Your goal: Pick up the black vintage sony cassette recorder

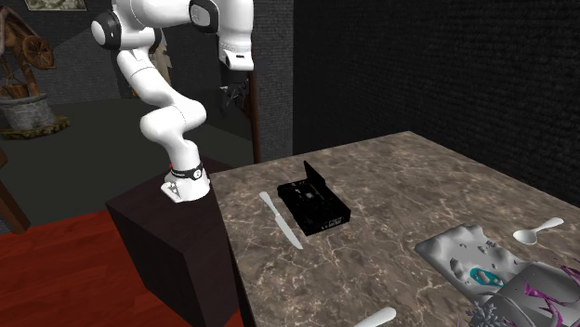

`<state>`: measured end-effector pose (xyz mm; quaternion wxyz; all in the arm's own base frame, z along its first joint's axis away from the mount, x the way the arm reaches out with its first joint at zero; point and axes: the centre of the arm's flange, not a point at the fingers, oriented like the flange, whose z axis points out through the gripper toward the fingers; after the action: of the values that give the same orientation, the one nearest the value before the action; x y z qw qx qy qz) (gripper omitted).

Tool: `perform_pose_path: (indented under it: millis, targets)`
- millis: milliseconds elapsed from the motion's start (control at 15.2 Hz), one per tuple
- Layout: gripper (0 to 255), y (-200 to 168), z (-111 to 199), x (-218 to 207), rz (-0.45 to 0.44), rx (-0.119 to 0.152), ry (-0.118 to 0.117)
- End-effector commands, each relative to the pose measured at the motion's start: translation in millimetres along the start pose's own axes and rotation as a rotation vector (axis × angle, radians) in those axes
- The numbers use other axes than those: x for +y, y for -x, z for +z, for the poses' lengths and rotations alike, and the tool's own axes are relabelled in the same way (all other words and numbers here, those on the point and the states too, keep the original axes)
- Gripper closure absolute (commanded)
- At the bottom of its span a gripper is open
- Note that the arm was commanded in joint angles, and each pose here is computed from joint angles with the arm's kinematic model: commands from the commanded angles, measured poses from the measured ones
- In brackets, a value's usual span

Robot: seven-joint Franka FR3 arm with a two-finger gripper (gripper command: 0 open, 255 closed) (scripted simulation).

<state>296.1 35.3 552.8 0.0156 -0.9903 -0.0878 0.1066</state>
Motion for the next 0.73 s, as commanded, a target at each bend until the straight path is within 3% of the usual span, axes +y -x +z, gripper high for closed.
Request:
perform_pose_path:
  millis: [0,660]
  targets:
    - [0,0.0,0.0,0.0,0.0,0.0,0.0]
    - [0,-118.4,2.1,30.7,0.237,0.068,-0.095]
